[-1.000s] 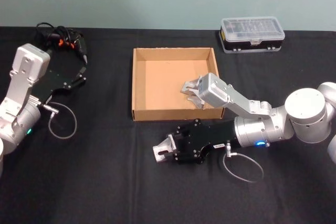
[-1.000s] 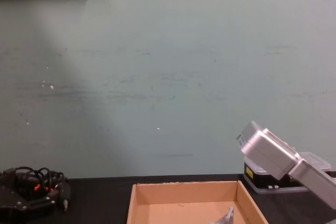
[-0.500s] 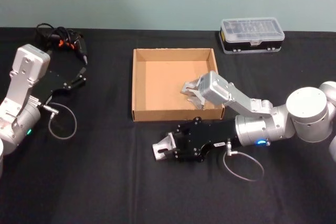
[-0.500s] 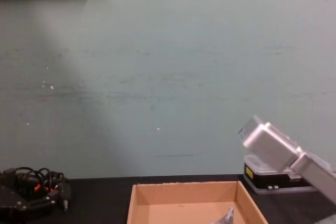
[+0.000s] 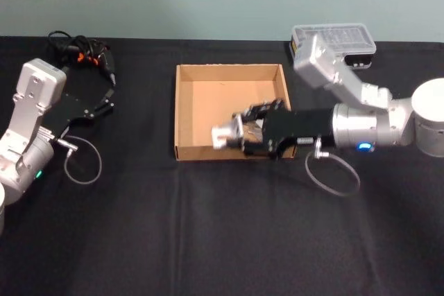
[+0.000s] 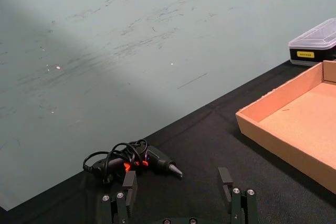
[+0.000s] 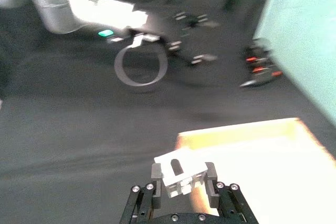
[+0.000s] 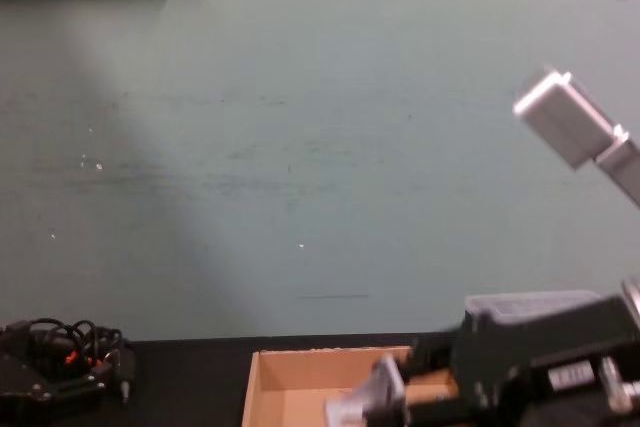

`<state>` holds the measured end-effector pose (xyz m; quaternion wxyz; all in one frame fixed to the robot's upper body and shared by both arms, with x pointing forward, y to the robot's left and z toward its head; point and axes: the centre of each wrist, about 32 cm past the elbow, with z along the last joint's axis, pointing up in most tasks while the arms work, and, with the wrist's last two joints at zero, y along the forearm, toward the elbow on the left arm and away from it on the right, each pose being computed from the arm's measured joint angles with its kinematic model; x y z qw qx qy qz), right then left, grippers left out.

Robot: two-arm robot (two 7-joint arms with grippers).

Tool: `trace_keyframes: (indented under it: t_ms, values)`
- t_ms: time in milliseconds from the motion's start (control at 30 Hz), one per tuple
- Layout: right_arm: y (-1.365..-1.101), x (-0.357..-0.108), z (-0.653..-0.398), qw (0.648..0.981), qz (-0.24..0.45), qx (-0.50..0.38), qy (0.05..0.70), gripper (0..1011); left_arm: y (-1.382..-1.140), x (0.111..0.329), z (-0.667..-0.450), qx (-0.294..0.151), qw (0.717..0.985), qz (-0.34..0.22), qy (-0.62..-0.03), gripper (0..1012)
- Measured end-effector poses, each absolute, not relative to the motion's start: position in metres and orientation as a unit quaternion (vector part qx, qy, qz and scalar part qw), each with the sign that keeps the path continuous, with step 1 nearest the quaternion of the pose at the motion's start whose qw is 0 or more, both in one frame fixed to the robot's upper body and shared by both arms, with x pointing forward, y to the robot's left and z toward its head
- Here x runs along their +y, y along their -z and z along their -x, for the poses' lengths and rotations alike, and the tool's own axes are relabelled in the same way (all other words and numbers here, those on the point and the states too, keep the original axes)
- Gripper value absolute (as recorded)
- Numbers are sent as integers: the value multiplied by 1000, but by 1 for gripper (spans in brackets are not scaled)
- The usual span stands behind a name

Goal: Use one hand to pick up the angle iron from the table and place it into the box.

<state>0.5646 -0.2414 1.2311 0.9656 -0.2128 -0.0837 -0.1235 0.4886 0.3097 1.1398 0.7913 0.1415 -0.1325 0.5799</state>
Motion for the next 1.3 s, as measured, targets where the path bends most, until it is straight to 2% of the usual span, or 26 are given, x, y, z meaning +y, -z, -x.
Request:
trace_keyframes:
  t_ms: [200,467,800,1300]
  values:
    - [-1236,-246,-575,957,199,-97,186,481,-1140,310,-489,-132,791,-141,-580,1000]
    - [-1223,-239,-594,949,195,-93,231,479,-1140,310,-489,-133,791,-141,-580,1000]
    - [-1203,-226,-614,944,207,-79,246,479,-1140,310,-489,-133,791,-141,-580,1000]
    - [-1194,-216,-621,943,218,-76,238,479,-1140,310,-489,-133,791,-141,-580,1000]
